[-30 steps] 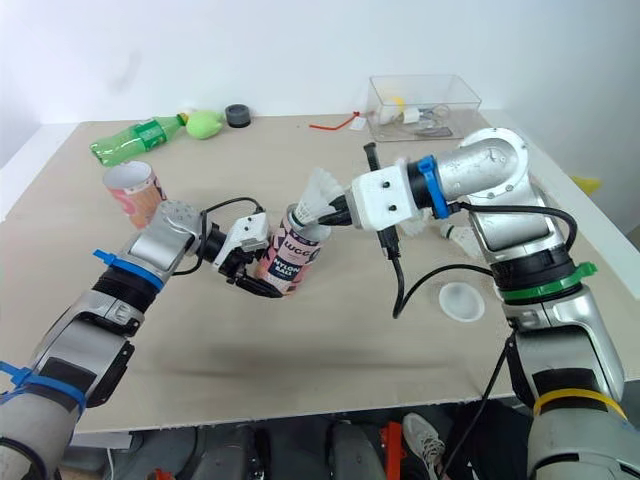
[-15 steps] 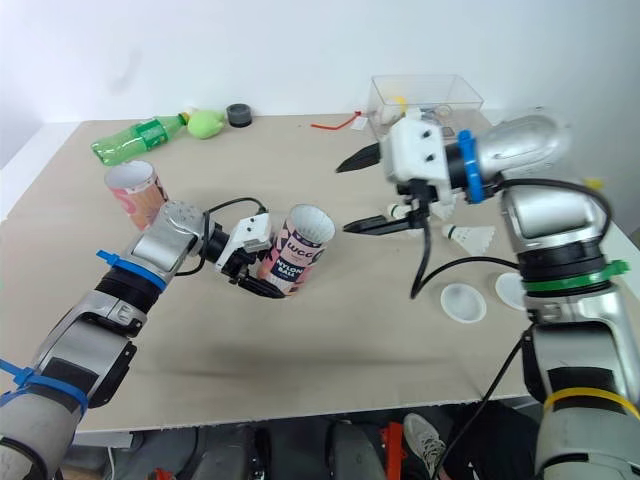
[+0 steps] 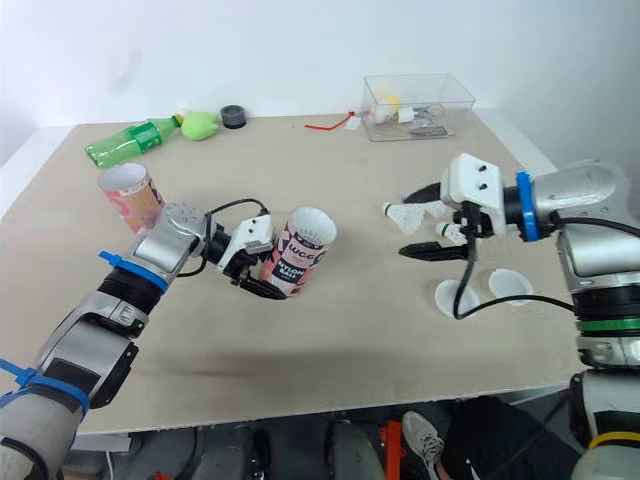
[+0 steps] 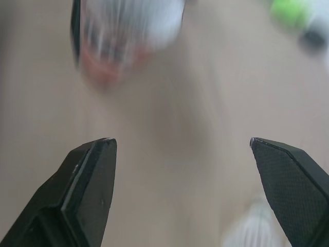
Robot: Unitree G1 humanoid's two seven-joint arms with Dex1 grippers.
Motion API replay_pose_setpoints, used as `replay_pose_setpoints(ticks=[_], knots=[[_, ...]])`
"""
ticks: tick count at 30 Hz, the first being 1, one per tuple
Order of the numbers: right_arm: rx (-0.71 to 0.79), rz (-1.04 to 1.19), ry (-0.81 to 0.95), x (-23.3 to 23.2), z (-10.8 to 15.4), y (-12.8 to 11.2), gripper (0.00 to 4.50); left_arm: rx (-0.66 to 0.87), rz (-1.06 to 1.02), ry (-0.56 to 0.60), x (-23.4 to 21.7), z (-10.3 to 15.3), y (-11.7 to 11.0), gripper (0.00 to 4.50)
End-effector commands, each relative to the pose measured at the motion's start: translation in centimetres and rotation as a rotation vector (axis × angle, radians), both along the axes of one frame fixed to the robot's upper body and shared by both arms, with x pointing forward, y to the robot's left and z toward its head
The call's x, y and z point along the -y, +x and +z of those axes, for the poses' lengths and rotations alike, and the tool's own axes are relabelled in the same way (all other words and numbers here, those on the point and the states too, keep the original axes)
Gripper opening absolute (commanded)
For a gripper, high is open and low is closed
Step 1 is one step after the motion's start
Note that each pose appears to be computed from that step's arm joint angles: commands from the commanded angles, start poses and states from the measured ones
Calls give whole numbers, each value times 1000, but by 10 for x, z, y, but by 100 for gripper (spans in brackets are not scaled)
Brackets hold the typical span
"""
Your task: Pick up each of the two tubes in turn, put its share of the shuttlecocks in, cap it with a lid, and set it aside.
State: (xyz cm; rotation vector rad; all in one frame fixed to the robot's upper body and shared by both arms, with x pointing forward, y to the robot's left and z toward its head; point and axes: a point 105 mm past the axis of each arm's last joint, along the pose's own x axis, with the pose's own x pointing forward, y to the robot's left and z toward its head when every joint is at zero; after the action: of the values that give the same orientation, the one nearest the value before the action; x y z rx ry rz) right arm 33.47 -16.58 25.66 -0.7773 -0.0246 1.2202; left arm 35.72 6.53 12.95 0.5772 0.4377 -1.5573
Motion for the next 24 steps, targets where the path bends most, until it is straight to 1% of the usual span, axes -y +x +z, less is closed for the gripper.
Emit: replay_pose_setpoints(ticks=[1,2,3,4,6,9,11,12,16,20,22,24], knots=[[159,65,47,-16,41,-7,396,37,-18,0,3,8,1,299],[187,91,24,-22,43,-8,379,38,-21,0,3,8,1,299],[212,118,-7,-29,44,-8,344,37,-25,1,4,9,0,299],[223,169,-48,-38,43,-11,300,36,-28,2,3,9,0,299],[241,261,-111,-53,40,-17,239,35,-31,5,3,9,-1,299],[255,349,-201,-67,33,-16,110,33,-33,9,3,10,-1,299],[267,393,-258,-75,28,-13,9,32,-34,10,3,10,-1,299],[270,411,-280,-78,26,-12,1,32,-34,10,3,10,0,299],[272,474,-359,-91,17,-7,1,32,-36,7,4,12,0,299],[271,544,-474,-105,-4,0,1,34,-37,7,5,13,1,299],[237,563,-537,-108,-17,2,1,33,-38,8,5,13,1,299],[241,596,-621,-110,-30,5,1,33,-38,8,5,14,1,299]])
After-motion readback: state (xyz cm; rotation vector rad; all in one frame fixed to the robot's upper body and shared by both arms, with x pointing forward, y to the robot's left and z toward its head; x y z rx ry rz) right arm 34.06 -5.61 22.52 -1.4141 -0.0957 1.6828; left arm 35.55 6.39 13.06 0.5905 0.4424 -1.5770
